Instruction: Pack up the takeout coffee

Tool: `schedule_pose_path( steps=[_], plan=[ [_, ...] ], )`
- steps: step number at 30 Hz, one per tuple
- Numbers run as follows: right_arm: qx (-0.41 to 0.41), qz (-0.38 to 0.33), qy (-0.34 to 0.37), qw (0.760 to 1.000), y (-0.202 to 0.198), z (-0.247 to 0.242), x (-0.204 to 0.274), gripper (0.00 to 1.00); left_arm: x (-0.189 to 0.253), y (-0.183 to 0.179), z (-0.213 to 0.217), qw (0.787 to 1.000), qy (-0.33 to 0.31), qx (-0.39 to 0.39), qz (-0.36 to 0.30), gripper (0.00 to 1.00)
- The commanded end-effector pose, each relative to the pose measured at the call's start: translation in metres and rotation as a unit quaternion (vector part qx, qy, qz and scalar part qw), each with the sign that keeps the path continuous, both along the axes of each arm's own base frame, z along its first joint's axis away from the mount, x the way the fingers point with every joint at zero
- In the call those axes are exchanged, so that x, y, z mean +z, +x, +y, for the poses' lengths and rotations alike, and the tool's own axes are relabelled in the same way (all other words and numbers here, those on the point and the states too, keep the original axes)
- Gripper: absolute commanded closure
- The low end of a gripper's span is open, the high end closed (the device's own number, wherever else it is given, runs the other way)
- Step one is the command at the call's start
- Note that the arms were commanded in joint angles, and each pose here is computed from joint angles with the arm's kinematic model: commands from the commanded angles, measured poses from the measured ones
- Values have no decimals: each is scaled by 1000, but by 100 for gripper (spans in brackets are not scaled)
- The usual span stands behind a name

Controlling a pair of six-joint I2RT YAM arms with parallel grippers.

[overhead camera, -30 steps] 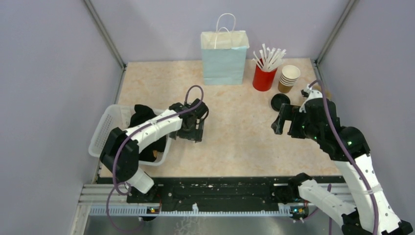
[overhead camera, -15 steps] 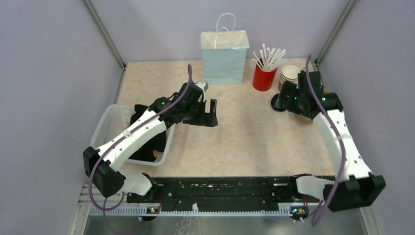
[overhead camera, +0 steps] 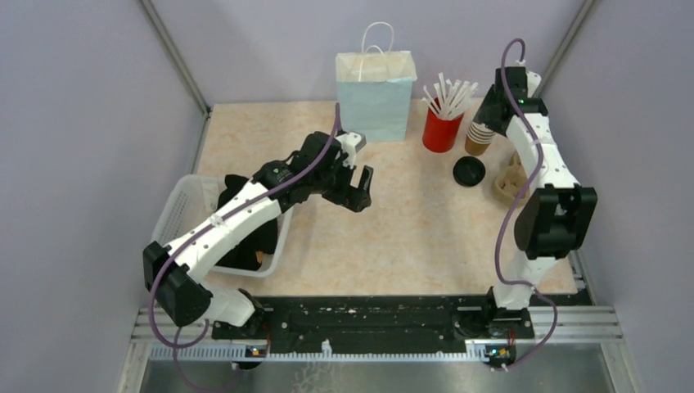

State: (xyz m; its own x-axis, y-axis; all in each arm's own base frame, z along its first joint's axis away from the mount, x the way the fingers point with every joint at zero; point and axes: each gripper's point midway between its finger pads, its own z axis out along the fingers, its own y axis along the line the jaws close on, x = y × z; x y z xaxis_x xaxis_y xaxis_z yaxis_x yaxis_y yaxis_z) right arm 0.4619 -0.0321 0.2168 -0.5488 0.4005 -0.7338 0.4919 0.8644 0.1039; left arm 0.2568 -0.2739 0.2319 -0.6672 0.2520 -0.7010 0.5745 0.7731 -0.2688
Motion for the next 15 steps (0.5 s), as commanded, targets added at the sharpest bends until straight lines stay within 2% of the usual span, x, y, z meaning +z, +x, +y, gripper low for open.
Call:
schedule_pose_path(
  steps=[1, 7, 12, 15],
  plan=[
    [-49, -25, -69, 996, 39, -32, 19, 32, 0, 19, -7, 998, 29, -38, -50, 2],
    [-65, -11, -100, 993, 70, -57, 9, 40, -10, 25, -3, 996, 54, -40, -54, 2],
    [-65, -5, -105, 992, 90, -66, 0, 54, -17, 29, 2, 996, 69, -22, -48, 2],
    [-65, -2, -101, 993, 97, -69, -6, 56, -20, 31, 3, 996, 74, -21, -46, 2]
  ],
)
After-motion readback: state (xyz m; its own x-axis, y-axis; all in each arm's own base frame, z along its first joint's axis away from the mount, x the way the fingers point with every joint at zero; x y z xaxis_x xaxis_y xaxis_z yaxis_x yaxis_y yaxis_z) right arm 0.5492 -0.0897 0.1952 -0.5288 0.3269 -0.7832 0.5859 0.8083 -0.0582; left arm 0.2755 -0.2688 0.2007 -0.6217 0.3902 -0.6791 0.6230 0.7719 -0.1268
